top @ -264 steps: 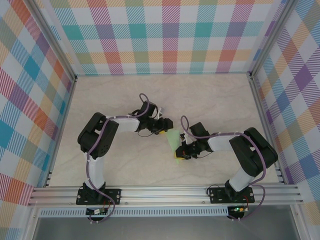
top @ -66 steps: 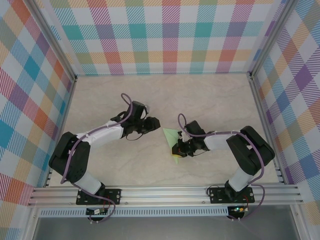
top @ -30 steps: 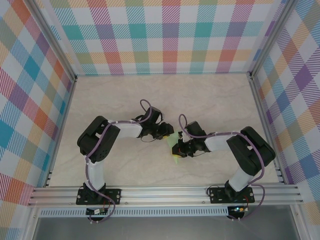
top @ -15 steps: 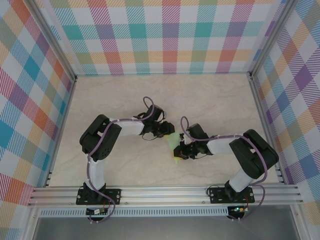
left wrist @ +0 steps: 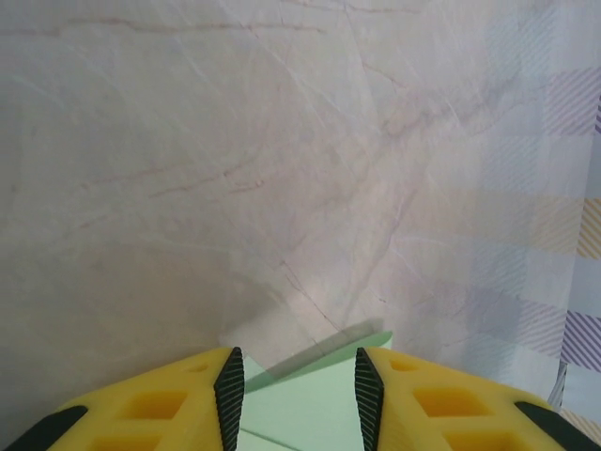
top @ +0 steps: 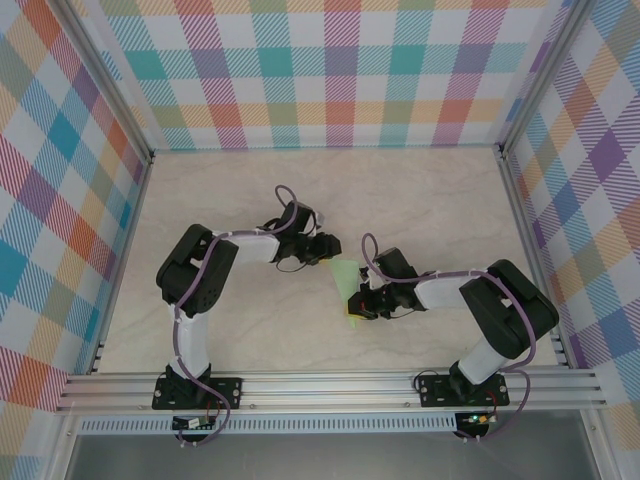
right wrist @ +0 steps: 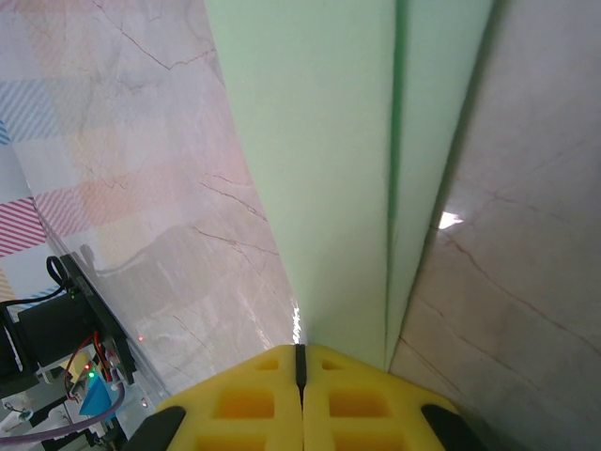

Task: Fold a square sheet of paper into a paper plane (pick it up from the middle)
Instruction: Fold the wing for the fifth time at the center of the table.

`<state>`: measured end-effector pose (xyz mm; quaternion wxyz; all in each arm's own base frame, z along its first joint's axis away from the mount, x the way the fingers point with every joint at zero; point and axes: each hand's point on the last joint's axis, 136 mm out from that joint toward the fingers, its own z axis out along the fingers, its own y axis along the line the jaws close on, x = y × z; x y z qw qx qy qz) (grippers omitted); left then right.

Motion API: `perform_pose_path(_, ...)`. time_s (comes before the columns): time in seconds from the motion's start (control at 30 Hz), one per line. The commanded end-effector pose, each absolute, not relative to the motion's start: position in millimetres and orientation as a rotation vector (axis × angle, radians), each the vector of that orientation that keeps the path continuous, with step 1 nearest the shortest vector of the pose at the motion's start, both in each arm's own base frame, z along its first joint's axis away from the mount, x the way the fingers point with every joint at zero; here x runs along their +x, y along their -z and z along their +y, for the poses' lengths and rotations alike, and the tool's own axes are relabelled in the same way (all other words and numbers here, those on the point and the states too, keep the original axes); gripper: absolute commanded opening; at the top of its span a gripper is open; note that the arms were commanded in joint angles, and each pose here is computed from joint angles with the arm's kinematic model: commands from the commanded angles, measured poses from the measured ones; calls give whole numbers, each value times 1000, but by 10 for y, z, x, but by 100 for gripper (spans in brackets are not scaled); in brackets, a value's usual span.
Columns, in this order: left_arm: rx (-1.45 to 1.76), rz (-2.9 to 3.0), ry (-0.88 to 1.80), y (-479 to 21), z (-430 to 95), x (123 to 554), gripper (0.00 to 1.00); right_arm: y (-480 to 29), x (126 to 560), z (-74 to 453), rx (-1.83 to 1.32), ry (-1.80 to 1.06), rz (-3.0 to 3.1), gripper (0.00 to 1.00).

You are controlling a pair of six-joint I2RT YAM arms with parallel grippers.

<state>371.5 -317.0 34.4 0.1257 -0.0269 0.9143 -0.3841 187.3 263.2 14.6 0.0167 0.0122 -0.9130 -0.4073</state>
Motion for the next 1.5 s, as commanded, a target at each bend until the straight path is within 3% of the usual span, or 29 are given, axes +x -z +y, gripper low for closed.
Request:
perform_pose_path(0.0,-91,2663,1029,-233,-3011,3866,40,4,1656,2518,15,1154,-2789,6)
perform_pose_path(0.3,-76,2618,992,-733,-2942,3897,43,-140,1815,2649,31,1214,-2791,8)
perform_pose_path(0.57,-167,2669,751,-1024,-2643,3498,50,-643,2055,2722,66,1365,-2900,17)
perform_pose_path(0.73,-219,2735,511,-1026,-2445,3219,57,-723,2196,2188,-153,1158,-3129,22)
perform_pose_path(0.9,-140,2795,445,-965,-2762,2982,61,-585,2221,1747,-432,1084,-3167,28)
perform_pose_path(1.1,-20,2868,281,-791,-3168,2841,63,-526,2182,1714,-455,1104,-3141,30)
perform_pose_path(1.47,-17,2929,131,-590,-3230,2815,63,-505,2119,1756,-409,1147,-3113,38)
